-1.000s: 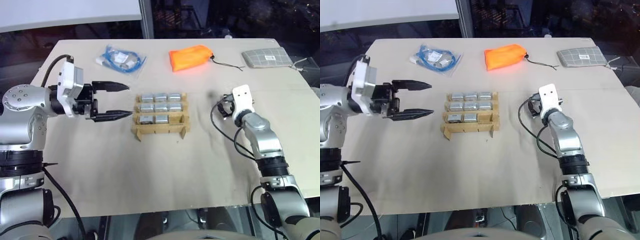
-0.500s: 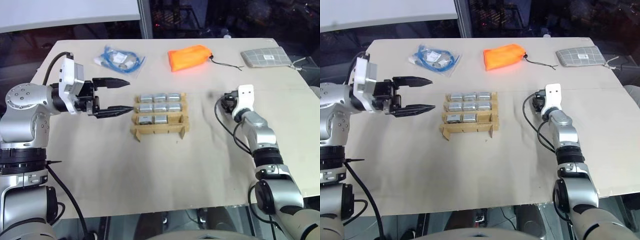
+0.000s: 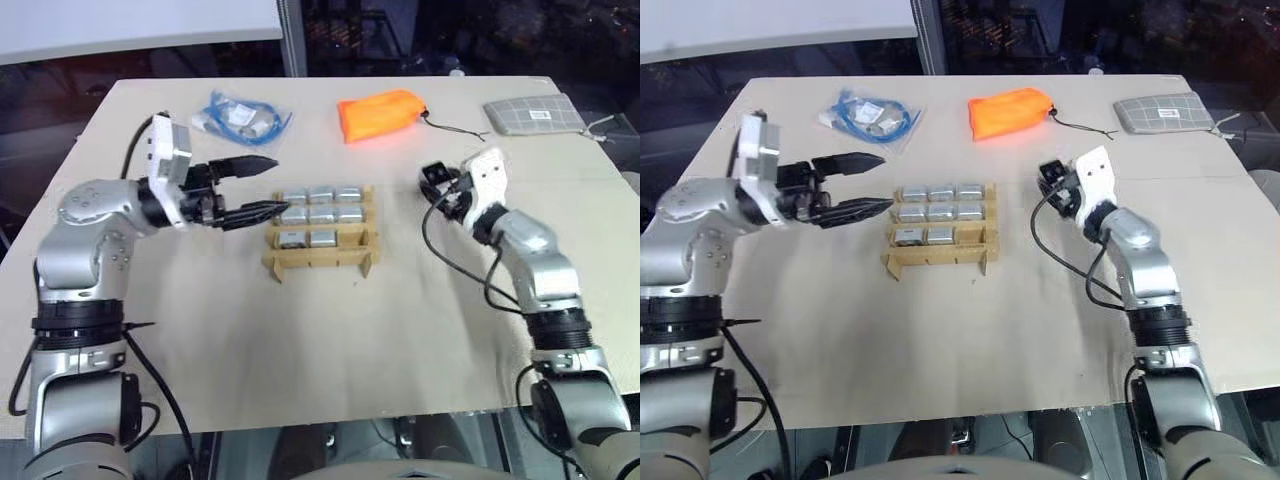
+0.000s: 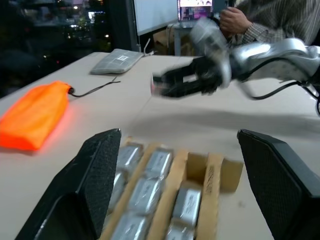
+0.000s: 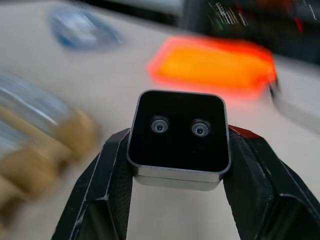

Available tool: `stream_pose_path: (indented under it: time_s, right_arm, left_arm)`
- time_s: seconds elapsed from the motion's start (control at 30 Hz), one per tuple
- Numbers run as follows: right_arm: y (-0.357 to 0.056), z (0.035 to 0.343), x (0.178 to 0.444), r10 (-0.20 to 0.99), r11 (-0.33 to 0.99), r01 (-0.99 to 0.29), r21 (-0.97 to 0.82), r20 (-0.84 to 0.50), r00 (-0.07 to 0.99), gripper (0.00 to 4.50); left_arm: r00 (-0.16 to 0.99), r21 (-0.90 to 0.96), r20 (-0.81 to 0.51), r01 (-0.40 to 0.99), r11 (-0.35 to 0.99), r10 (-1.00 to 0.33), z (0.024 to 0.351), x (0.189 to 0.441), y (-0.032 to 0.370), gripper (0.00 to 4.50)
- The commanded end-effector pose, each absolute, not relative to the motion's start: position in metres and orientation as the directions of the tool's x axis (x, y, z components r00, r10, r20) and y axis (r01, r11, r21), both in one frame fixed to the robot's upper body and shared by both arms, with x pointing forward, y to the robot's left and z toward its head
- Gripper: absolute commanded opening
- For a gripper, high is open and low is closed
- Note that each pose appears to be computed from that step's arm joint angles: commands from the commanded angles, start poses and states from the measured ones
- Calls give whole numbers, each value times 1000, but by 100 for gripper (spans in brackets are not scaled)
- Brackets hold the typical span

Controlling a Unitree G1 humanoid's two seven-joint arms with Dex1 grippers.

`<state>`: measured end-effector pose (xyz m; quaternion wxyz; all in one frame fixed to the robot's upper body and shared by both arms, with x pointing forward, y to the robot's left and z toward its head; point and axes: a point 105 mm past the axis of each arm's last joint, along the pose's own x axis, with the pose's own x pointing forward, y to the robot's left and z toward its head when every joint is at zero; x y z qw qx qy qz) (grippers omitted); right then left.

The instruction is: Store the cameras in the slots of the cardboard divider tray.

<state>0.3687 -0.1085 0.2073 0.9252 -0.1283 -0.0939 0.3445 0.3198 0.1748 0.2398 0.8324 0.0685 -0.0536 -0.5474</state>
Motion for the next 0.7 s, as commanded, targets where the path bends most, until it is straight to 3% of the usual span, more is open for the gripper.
stream_pose_path:
  time_s: [0.03,0.13,0.3,0.7]
  right_arm:
    - [-77,231,333,806,558,-707,-434,83,586,198]
    - [-57,235,318,853,445,-698,-561,28,521,198]
    - [-37,235,315,871,358,-647,-673,-10,492,198]
    - [-15,247,311,900,307,-577,-757,33,435,198]
  left_arm:
    - [370,45,73,927,374,-926,244,317,151,389]
    - [415,-142,148,907,396,-898,249,326,138,389]
    - [432,-305,194,880,364,-881,252,328,123,389]
    - [402,-419,125,850,318,-907,242,319,113,389]
